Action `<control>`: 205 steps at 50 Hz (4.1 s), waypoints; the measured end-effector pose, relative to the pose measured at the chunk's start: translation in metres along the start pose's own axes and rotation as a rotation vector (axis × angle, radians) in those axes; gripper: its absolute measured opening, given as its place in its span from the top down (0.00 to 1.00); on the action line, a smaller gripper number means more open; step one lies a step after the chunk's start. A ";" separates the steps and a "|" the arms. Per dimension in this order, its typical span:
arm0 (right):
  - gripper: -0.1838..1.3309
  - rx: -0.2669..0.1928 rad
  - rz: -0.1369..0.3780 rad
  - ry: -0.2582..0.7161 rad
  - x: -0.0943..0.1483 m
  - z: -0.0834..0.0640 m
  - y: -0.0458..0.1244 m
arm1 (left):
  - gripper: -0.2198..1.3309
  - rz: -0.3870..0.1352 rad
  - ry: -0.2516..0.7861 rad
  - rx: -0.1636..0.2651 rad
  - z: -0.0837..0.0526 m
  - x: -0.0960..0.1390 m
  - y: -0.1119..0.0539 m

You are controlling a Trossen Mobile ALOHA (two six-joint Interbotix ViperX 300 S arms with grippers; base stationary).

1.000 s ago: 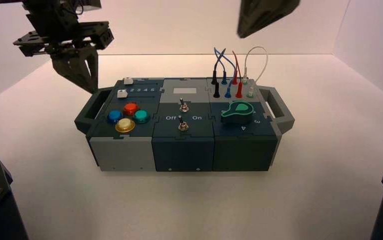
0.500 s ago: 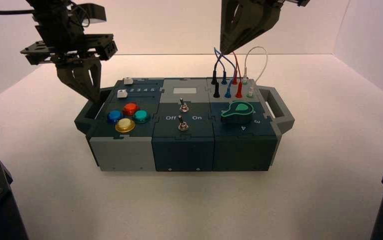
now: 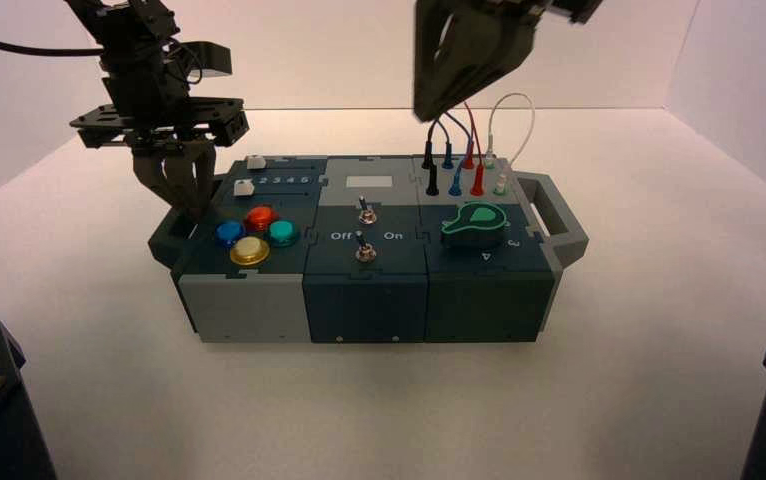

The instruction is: Flip the bottom switch on with the right gripper.

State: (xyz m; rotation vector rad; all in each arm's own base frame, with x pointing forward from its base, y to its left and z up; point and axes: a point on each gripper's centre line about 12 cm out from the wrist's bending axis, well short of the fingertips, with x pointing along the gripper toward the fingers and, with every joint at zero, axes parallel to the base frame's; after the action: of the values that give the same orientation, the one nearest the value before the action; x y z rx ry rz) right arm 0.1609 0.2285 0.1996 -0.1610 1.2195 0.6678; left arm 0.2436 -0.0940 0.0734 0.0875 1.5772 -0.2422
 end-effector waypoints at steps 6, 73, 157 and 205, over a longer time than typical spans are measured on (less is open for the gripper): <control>0.97 -0.007 0.014 0.021 0.006 0.001 0.008 | 0.96 0.000 0.009 -0.005 0.003 0.002 0.001; 0.97 0.252 -0.057 0.219 0.071 0.008 0.045 | 0.96 -0.010 0.081 -0.061 0.017 0.016 0.010; 0.97 0.343 -0.216 0.285 0.116 0.025 0.042 | 0.96 -0.012 0.123 -0.073 0.020 0.020 0.010; 0.97 0.344 -0.235 0.296 0.123 0.016 0.034 | 0.96 -0.012 0.133 -0.071 0.019 0.021 0.010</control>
State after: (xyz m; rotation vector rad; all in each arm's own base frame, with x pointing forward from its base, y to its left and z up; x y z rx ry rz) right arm 0.1777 0.3107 0.1027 -0.1153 1.5526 0.2270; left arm 0.2640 -0.0904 0.0514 0.0402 1.7169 -0.1928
